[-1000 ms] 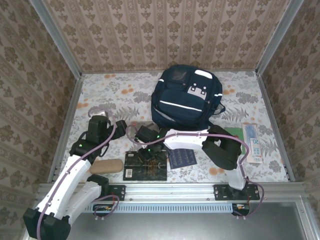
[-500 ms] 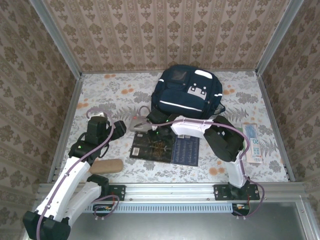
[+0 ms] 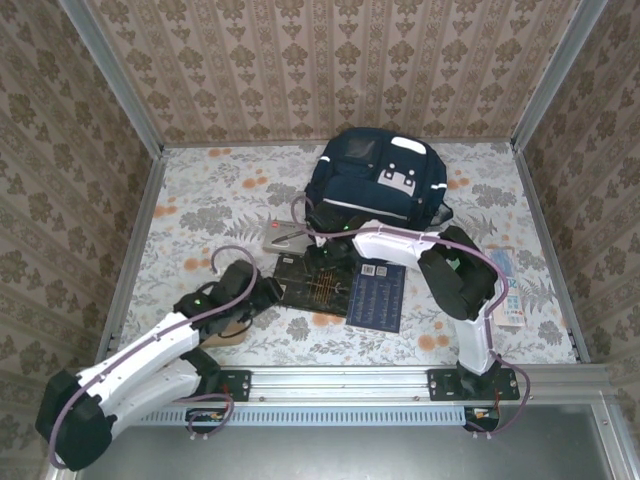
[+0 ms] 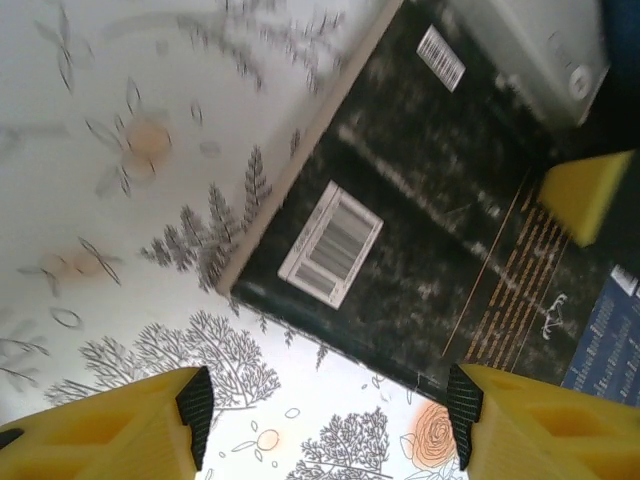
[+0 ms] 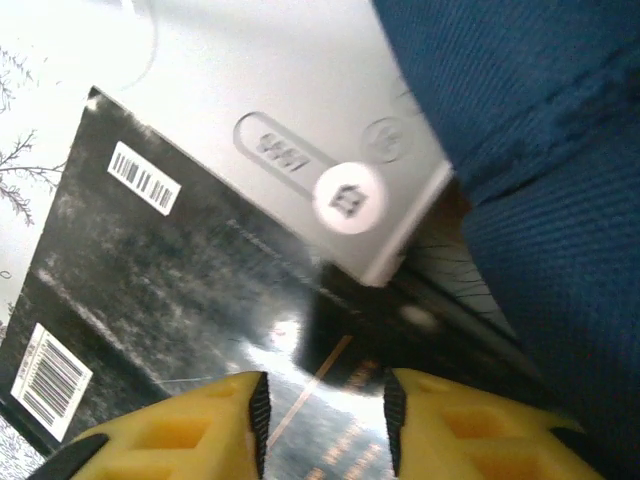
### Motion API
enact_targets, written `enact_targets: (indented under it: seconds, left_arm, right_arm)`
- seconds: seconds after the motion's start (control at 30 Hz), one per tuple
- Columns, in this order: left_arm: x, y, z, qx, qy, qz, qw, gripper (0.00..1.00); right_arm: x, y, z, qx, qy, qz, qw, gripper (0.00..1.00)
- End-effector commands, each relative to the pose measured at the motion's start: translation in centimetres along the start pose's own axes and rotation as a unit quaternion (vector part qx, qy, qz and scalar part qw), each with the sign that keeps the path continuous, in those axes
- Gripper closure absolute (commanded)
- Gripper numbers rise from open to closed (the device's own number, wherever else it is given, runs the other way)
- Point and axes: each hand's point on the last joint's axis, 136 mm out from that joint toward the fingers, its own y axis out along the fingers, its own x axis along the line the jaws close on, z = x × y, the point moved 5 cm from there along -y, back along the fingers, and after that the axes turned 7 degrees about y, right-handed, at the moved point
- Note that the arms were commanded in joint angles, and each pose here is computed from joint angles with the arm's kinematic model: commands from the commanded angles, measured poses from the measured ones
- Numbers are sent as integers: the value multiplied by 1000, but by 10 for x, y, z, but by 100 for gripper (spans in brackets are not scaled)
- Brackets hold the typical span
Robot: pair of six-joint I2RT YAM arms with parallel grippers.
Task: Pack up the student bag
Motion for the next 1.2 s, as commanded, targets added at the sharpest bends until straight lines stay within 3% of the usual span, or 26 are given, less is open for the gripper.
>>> enact_targets:
  seconds: [0.0,0.27,0.57,0.9,1.17]
  left_arm:
    - [-6,15,6,-13,-94,22,995,38]
    - [-4,34,3,-38,-116,0,993,48]
    - [-5,59,-11,-40,-80,-38,995,53]
    - [3,57,-55,-52,-26,-47,997,44]
    - [10,42,-34,-10,-12,-37,999,27]
  right_arm:
    - [-39,-19,-6,-9,3,51,999,57]
    - [-67,-8,16,29,4,64,998,57]
    - [-33,-2,36,47,0,27,999,57]
    - [12,-14,36,51,-19,-45,997,57]
    - [4,-6,23,3,-76,-19,997,51]
